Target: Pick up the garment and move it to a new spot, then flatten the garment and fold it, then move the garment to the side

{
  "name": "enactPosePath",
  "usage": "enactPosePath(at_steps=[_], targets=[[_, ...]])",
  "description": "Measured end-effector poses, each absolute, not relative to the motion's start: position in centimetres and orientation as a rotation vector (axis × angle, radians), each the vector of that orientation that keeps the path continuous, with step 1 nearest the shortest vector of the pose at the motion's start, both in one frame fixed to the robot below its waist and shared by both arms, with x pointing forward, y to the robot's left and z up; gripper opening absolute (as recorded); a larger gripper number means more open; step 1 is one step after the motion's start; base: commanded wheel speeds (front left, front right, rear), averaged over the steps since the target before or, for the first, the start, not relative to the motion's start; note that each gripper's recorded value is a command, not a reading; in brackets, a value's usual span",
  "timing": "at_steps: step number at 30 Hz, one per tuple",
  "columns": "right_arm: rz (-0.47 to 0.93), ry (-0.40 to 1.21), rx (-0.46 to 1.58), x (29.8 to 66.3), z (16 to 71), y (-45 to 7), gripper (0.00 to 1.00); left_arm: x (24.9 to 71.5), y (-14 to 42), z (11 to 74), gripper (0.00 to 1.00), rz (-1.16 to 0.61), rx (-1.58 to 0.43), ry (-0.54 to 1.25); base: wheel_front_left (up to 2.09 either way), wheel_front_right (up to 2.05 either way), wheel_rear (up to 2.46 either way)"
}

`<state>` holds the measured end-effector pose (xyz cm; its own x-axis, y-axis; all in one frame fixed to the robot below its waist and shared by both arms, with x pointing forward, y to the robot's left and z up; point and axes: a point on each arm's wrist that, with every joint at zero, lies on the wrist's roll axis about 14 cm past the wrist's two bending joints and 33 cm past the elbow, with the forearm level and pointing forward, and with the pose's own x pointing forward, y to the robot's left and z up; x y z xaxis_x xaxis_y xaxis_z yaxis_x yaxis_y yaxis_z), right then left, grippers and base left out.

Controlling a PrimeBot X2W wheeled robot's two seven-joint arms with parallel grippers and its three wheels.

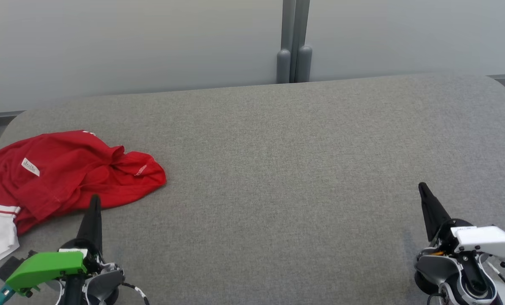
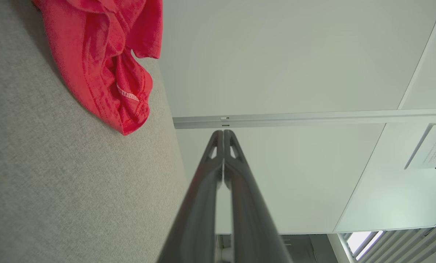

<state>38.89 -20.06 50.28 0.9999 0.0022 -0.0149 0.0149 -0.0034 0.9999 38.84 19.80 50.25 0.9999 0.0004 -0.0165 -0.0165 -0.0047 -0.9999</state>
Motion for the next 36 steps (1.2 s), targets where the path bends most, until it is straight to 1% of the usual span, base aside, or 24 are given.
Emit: enactPosePath(at_steps=[2, 3, 4, 12, 20, 36], targets=[[-0.022, 0.025, 1.577, 38.7, 49.8, -20.0, 1.0, 38.6, 19.8, 49.7, 1.0, 0.025, -1.577, 0.025, 0.0, 0.0, 0.0], [-0.037, 0.039, 1.582, 38.4, 49.1, -19.9, 0.0, 38.3, 19.7, 49.1, 0.0, 0.04, -1.58, 0.041, 0.0, 0.0, 0.0], [-0.061, 0.062, 1.586, 37.9, 48.1, -19.8, 1.0, 37.8, 19.6, 48.0, 1.0, 0.066, -1.582, 0.068, 0.0, 0.0, 0.0], [-0.064, 0.052, 1.544, 37.7, 48.3, -19.5, 1.0, 37.7, 18.7, 47.8, 1.0, 0.065, -1.563, 0.077, 0.0, 0.0, 0.0], [-0.052, 0.043, 1.404, 37.6, 48.8, -19.4, 1.0, 37.7, 18.1, 47.7, 1.0, 0.061, -1.468, 0.085, 0.0, 0.0, 0.0], [-0.004, -0.002, 0.945, 37.6, 50.7, -19.1, 1.0, 37.7, 17.7, 47.8, 1.0, 0.036, -1.126, 0.088, 0.0, 0.0, 0.0]])
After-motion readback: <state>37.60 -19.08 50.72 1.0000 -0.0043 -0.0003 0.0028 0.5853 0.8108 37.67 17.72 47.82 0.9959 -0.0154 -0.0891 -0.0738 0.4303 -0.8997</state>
